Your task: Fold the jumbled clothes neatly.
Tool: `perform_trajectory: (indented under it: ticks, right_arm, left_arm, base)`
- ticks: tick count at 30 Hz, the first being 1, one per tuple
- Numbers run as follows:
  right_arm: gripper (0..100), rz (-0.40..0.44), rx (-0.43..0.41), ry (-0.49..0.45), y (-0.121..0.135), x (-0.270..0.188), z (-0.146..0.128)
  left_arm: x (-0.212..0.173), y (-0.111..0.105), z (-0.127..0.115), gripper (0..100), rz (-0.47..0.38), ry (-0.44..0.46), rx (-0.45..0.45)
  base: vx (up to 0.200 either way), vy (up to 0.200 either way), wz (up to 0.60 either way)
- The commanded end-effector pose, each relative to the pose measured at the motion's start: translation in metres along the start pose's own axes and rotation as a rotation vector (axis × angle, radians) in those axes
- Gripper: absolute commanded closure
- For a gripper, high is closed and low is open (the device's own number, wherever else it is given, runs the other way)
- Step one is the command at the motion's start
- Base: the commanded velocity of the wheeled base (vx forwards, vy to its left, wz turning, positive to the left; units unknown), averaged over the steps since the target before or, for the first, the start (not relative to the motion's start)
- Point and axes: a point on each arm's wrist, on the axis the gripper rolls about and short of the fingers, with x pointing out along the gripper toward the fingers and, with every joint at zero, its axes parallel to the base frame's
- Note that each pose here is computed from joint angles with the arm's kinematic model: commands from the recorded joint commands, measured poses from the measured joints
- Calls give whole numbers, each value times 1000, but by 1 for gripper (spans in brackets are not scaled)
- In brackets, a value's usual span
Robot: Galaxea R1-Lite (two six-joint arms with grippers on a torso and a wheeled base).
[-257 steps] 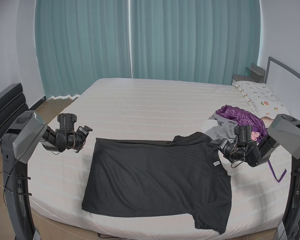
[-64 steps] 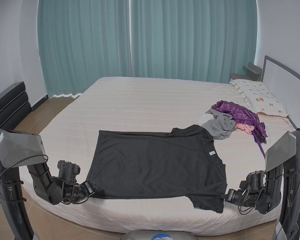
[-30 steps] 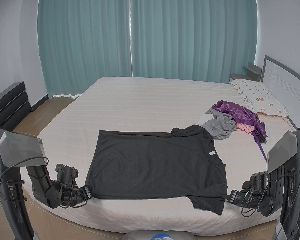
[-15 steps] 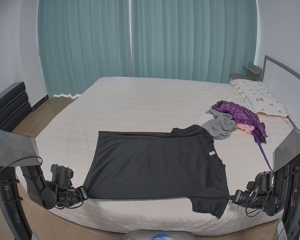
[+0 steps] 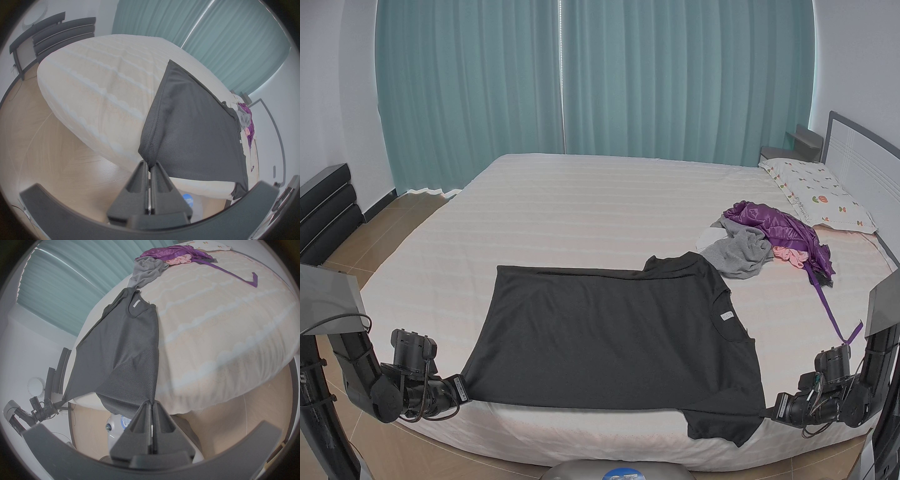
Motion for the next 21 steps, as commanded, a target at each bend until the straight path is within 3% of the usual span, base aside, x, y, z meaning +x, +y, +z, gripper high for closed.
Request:
perform_trajectory:
  ticks: [1, 6, 21]
  right_arm:
    - [100, 24, -36, -54, 8, -19, 2]
    - [100, 19, -38, -57, 8, -21, 2]
    - [100, -98, -62, -26, 7, -30, -6]
  left_arm:
    - [-12, 4, -7, 100, 7, 9, 39]
    - [-19, 4, -10, 100, 4, 6, 49]
    - [-43, 15, -35, 100, 62, 47, 177]
  base:
    - [0, 0, 0]
    - [0, 0, 0]
    - [0, 0, 0]
